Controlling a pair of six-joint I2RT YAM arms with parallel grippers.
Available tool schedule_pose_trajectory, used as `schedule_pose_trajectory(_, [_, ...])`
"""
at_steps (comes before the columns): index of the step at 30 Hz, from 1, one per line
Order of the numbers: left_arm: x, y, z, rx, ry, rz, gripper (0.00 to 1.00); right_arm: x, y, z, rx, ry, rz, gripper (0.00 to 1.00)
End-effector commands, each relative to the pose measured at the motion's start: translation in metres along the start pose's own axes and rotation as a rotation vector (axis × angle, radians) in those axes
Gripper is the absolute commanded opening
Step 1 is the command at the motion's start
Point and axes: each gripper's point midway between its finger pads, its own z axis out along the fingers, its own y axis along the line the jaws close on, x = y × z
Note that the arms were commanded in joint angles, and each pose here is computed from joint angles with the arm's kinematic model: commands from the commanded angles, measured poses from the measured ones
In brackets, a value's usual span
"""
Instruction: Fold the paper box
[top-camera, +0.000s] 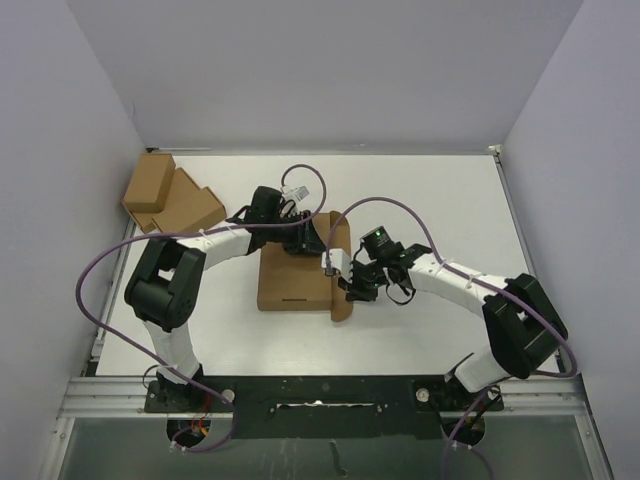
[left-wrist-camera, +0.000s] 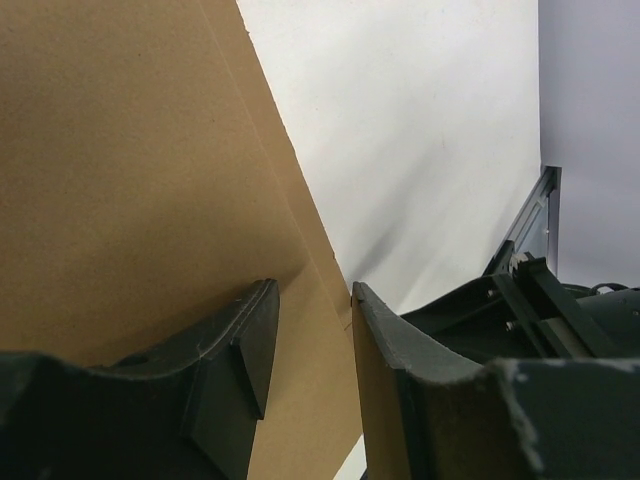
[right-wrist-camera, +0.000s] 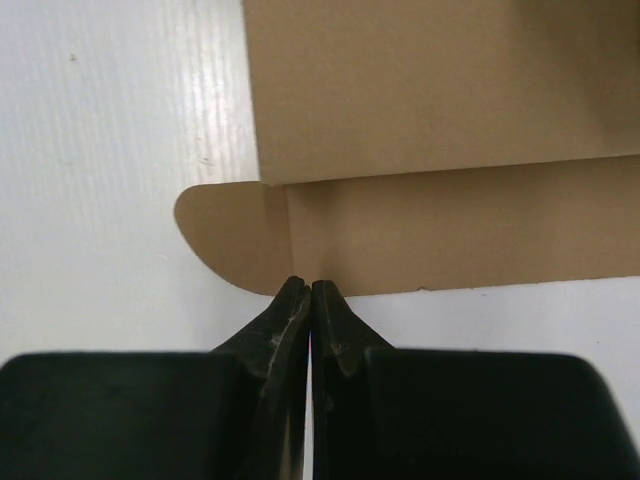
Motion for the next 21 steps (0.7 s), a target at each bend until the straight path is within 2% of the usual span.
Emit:
schedule_pose_trajectory(1, [0.000, 0.007, -0.004, -0.019, -0.005, 0.029, 0.35, -0.014, -0.033, 0.001, 0.116, 0.003, 0.022, 0.00])
schedule_pose_trajectory(4, [-0.002, 0.008, -0.006, -0.021, -0.010, 0.027, 0.35, -0.021, -0.025, 0.001, 0.055, -0.024, 0.006, 0.00])
schedule_pose_trajectory(5, [-0.003, 0.008, -0.007, -0.021, -0.014, 0.026, 0.35, -0.025, -0.016, -0.001, 0.012, -0.050, -0.029, 0.03])
schedule_pose_trajectory(9, [-0.004, 0.005, -0.009, 0.000, -0.008, 0.022, 0.35, -0.026, 0.022, -0.011, -0.107, -0.139, -0.254, 0.37])
schedule_pose_trajectory(12, [-0.004, 0.005, -0.008, 0.003, -0.005, 0.021, 0.35, -0.022, 0.039, -0.013, -0.144, -0.186, -0.415, 0.53])
schedule_pose_trajectory(16, [-0.004, 0.005, -0.008, 0.007, -0.006, 0.017, 0.35, -0.016, 0.046, 0.005, -0.107, -0.156, -0.565, 0.54])
schedule_pose_trajectory(21, [-0.005, 0.003, -0.009, 0.008, -0.010, 0.016, 0.35, -0.015, 0.031, 0.024, -0.015, -0.055, -0.598, 0.44])
